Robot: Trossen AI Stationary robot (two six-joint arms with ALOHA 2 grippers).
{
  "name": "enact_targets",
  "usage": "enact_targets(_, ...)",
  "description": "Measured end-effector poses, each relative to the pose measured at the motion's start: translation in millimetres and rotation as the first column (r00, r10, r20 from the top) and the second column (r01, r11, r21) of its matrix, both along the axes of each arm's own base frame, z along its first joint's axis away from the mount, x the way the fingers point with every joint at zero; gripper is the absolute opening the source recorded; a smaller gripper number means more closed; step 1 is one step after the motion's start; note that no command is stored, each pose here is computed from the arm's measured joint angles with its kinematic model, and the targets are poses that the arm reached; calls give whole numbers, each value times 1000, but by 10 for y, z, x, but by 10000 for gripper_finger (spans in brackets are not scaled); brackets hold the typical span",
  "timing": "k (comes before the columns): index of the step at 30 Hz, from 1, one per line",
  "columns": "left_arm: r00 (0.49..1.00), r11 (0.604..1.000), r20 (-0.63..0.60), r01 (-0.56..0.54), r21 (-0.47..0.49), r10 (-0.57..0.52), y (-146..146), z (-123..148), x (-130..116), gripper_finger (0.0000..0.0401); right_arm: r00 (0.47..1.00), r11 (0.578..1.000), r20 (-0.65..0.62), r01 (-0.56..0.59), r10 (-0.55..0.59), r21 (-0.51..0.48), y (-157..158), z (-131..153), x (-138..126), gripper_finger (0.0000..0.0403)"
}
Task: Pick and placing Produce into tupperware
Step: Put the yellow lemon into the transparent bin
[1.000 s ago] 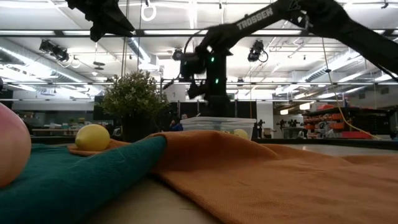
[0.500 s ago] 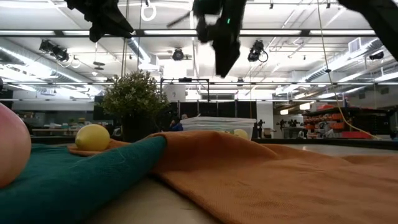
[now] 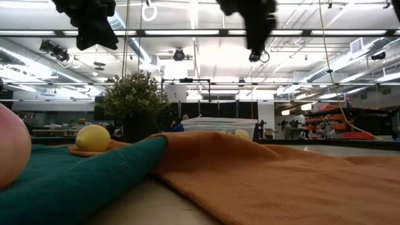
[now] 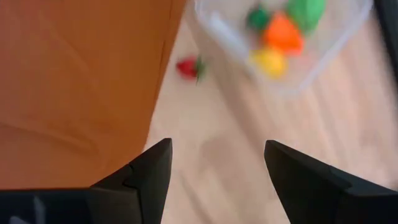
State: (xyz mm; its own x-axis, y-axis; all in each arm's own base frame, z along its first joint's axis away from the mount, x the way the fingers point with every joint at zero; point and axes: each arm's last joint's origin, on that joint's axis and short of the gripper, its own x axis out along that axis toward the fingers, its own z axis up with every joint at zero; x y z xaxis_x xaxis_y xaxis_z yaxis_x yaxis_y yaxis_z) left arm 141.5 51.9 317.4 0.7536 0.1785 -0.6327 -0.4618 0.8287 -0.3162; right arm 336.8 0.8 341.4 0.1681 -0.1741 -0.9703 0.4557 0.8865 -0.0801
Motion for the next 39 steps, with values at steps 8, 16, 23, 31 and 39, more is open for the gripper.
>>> enact_targets(8,994,991,17,111,-74,-110,-247,0,76,103,982,979,-4,187,-187,85,700,-477,-516,224)
enact_targets(16,999,977,-19,29,-211,-34,-536,-70,216,103,975,966,40,209,-218,151,1188,-797,-893,224)
enact_targets(23,998,946,-59,11,-325,-32,-851,-238,560,103,992,989,89,80,-91,126,1564,-883,-1111,224)
enact_targets(31,997,803,-79,-51,-594,5,-1313,-580,1120,102,988,998,148,37,-45,56,1900,-1001,-1464,224)
enact_targets(39,895,824,-420,-347,-447,148,-1450,-732,1265,72,982,999,183,45,-49,30,2039,-1153,-1710,224)
